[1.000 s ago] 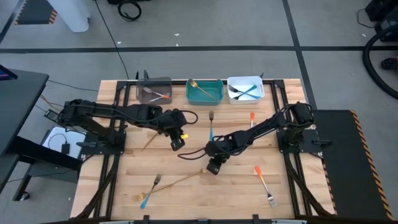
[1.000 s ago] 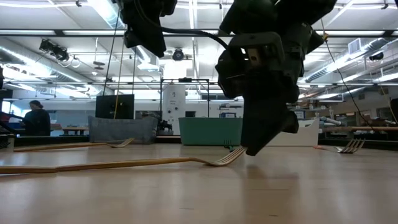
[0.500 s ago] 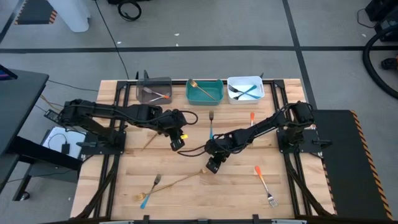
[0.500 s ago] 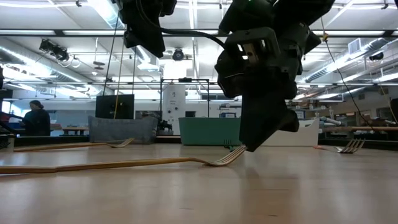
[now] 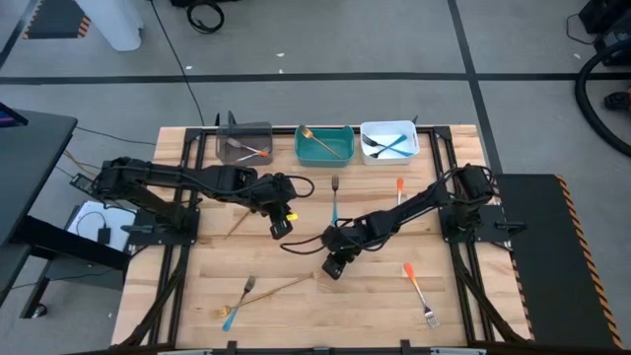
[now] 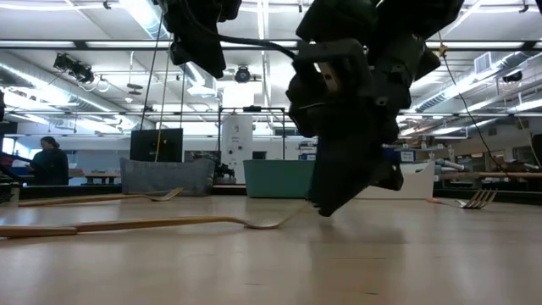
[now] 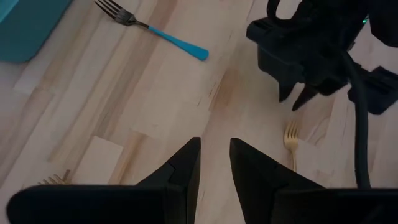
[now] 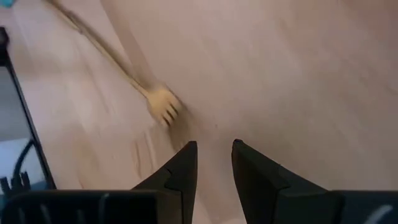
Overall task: Sort silverware by color (type)
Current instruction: Put the gold fork into the green bin
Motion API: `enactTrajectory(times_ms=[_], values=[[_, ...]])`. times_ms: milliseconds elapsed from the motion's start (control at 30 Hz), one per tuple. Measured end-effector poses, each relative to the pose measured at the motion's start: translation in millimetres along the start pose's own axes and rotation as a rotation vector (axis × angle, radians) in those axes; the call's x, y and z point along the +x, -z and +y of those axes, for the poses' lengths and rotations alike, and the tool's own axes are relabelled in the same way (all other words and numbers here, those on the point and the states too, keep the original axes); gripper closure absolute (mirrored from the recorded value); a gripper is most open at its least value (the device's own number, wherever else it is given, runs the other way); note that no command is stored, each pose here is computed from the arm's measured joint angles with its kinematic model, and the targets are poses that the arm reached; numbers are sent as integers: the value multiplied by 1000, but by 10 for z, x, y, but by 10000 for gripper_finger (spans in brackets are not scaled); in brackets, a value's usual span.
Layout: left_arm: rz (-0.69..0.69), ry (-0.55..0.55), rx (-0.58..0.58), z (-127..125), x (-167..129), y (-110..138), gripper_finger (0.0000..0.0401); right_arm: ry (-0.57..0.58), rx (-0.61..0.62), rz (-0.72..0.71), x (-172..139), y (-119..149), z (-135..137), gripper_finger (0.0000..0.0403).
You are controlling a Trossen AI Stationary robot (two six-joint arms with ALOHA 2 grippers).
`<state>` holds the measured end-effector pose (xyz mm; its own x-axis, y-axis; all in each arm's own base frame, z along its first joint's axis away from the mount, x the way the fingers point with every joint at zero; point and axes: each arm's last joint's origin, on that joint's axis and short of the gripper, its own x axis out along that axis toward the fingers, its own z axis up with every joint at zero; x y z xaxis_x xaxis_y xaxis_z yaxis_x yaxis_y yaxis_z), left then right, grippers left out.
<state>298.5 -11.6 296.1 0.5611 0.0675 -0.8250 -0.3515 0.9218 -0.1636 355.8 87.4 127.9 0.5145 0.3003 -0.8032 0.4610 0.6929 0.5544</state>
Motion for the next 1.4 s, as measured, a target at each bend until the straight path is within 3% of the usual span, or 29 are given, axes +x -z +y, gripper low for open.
enactTrajectory(times_ms=[133, 500, 700, 1100, 1400], values=[[-1, 1, 0, -1, -1, 0, 305, 3, -40, -2, -25, -10, -1, 296], [-13, 6, -2, -6, -1, -12, 305, -181, -435, -159, -118, -151, 226, 296], [-36, 14, -8, -3, 0, -39, 305, -206, -554, -198, -31, -148, 243, 296], [-89, 37, -15, -23, -3, -92, 305, -266, -504, -49, 250, -54, 123, 296], [-88, 38, -20, -22, -3, -91, 305, -157, -364, 37, 228, -4, 31, 296]])
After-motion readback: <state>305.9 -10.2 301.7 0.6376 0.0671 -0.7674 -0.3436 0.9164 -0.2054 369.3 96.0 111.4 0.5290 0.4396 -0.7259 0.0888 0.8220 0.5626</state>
